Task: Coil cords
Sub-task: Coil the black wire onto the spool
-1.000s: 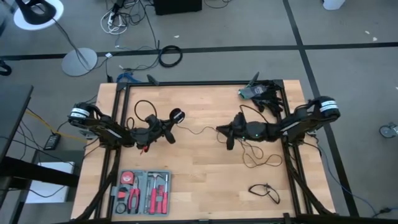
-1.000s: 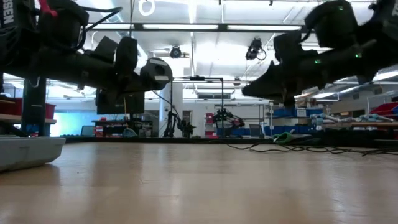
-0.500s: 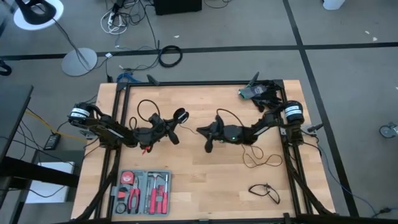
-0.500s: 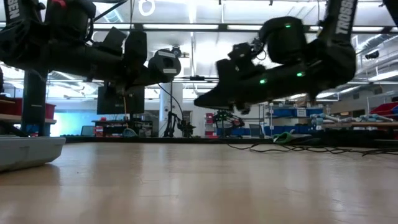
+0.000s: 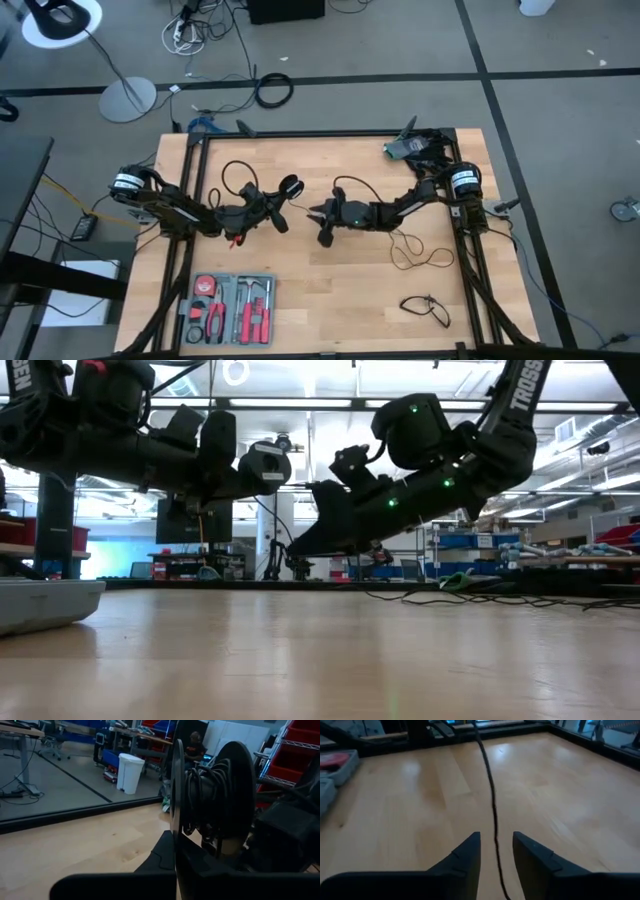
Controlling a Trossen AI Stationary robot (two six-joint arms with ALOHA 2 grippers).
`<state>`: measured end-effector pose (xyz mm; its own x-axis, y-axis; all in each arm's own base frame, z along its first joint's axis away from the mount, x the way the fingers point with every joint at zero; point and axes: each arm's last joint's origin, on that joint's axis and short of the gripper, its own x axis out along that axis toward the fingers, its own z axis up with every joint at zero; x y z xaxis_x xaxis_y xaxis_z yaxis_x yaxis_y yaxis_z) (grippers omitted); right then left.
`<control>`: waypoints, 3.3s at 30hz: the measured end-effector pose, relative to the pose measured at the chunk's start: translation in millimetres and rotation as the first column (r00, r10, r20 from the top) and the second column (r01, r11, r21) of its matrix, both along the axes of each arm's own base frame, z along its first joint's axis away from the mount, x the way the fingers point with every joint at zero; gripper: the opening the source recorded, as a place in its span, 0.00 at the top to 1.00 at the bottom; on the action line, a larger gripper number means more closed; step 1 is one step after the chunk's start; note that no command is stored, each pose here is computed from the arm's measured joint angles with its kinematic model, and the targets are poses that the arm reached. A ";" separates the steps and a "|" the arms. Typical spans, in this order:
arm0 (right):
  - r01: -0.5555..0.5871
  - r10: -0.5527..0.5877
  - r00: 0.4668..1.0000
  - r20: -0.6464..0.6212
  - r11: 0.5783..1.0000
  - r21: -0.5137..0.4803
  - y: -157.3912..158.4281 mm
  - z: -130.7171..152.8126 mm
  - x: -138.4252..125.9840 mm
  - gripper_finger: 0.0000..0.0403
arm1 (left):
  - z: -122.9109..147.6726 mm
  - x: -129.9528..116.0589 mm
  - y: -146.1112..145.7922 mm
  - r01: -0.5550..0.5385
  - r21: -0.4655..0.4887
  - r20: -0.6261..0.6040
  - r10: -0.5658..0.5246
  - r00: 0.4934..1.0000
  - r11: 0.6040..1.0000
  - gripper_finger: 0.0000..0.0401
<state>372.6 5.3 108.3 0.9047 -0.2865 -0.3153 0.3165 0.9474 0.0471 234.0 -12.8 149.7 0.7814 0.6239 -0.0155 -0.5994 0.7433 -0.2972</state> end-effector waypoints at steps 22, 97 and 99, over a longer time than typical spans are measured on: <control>0.179 -0.181 0.974 -0.136 0.984 -0.021 -20.4 38.1 -20.2 1.00 | -0.1 0.9 -1.4 0.052 -0.001 -0.001 -0.052 0.999 0.999 1.00; -0.021 -0.006 0.971 -0.240 0.994 -0.110 -13.2 -8.7 9.4 0.98 | -7.6 -3.6 -1.5 0.015 -0.009 -0.049 -0.016 0.999 1.000 1.00; 0.020 -0.045 0.971 -0.236 0.994 -0.107 -14.2 -6.3 8.5 0.99 | -7.5 -3.4 -1.5 0.016 -0.010 -0.049 -0.016 0.999 1.000 1.00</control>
<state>381.1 -8.9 102.0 0.7970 -0.3567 -0.4874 0.3377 0.9322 -0.1300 230.6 -14.3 142.2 0.7895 0.6108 -0.0599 -0.6014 0.7503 -0.2745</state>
